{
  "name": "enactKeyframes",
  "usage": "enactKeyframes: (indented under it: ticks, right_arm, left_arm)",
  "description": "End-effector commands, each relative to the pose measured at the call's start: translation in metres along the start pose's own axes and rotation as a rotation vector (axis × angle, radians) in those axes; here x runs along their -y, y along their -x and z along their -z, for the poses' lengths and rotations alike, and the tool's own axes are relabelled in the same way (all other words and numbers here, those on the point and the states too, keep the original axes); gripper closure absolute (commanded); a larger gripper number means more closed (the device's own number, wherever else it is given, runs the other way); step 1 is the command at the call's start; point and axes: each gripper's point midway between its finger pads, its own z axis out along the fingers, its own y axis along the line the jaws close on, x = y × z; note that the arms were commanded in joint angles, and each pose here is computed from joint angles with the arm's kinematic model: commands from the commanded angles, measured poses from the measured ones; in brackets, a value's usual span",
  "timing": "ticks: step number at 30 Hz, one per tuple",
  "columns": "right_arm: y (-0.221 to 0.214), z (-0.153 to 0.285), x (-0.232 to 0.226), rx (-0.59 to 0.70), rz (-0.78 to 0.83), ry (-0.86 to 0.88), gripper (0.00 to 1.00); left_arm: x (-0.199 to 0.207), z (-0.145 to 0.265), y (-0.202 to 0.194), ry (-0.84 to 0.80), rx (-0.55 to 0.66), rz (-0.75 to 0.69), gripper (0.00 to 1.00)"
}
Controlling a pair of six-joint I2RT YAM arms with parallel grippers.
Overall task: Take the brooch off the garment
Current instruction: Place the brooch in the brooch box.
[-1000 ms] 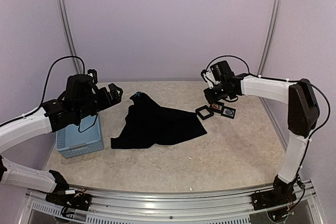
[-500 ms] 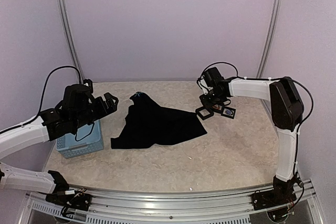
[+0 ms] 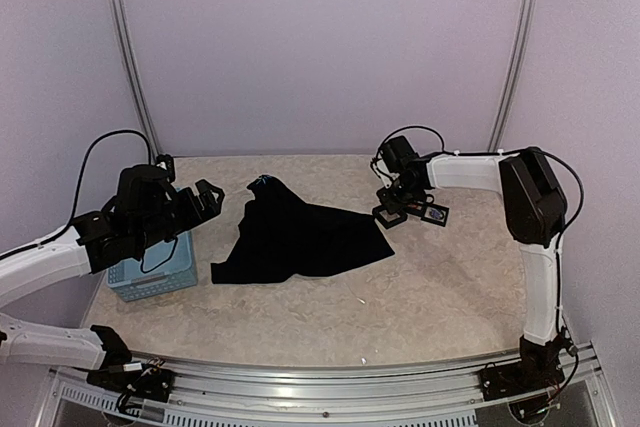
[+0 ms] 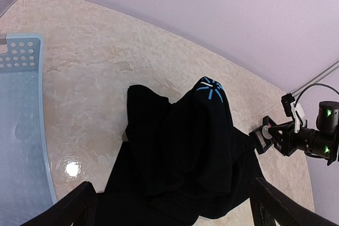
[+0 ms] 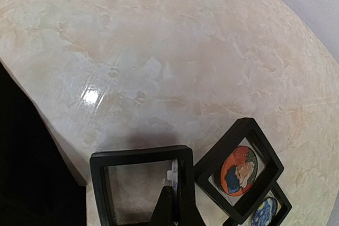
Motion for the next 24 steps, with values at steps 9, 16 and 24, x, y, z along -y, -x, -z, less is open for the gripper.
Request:
enactKeyframes:
  ticks: [9, 16, 24]
  right_arm:
    - [0.006, 0.011, -0.019, 0.015, 0.004, 0.083, 0.68]
    - [0.021, 0.043, -0.025, 0.096, -0.023, 0.158, 0.47]
    - [0.030, 0.073, -0.002, 0.159, -0.129, 0.152, 0.36]
  left_arm:
    - [-0.001, -0.009, -0.001, -0.004, -0.006, -0.034, 0.01]
    - [-0.011, -0.022, 0.005, -0.006, -0.024, -0.080, 0.01]
    - [-0.045, -0.039, 0.029, 0.016, 0.001, -0.101, 0.01]
